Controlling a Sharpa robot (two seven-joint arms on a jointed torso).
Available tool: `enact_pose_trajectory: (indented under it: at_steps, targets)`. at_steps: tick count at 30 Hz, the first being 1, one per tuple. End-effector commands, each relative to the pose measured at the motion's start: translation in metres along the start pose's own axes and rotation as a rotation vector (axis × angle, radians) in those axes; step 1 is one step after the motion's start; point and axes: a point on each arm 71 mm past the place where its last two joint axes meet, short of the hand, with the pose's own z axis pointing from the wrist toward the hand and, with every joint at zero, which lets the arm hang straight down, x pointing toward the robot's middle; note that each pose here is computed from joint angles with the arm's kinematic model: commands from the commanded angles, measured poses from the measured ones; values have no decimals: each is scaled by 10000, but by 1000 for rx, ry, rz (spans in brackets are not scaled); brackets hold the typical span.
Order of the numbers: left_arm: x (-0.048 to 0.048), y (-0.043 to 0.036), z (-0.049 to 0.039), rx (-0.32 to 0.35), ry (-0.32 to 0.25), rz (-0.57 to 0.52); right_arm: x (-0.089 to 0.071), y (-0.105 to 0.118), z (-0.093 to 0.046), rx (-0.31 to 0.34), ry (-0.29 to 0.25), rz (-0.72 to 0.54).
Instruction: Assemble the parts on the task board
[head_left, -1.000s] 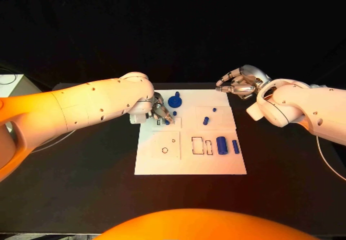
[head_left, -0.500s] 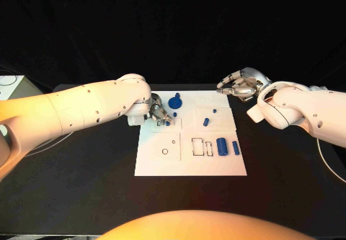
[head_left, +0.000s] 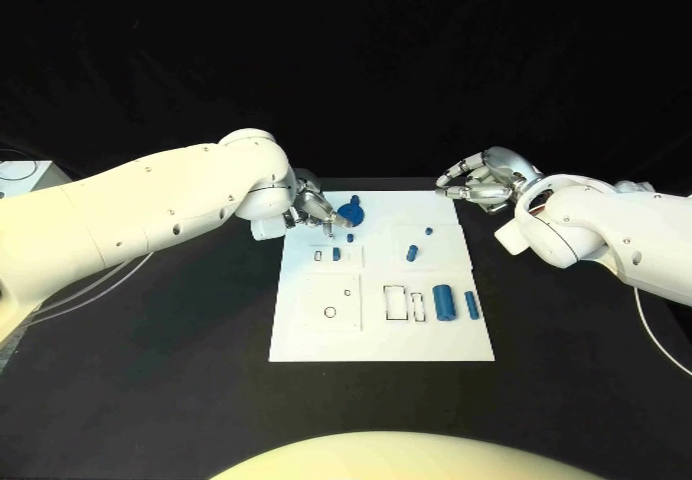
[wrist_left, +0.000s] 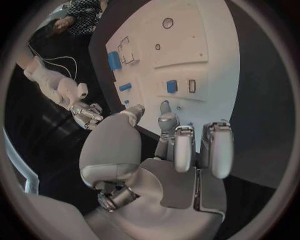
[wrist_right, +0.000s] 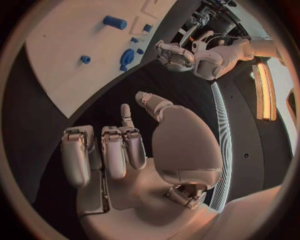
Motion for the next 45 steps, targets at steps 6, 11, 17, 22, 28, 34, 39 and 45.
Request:
enact_pose_trajectory:
  at_steps: [6,11,17,22,28,34,39,45]
  targets:
    - [-283,149,-35,12,-15,-56,-30,-13,-5,-15,-15,4]
    - [-406,222,17,-16,-57,-56,-37,-13,-20,-17,-18,6]
    - [-489,258,86,-41,-93,-58,-32,0,-36,-22,-17,9]
    - [-524,253,152,-56,-107,-62,-31,15,-50,-28,-16,9]
    - [-515,247,236,-73,-103,-60,-36,46,-62,-41,-22,10]
    - [-491,261,291,-86,-95,-53,-41,75,-74,-52,-26,15]
    - [-487,269,306,-90,-98,-50,-48,87,-82,-56,-29,17]
    - [-512,311,308,-102,-112,-47,-56,93,-87,-58,-30,19]
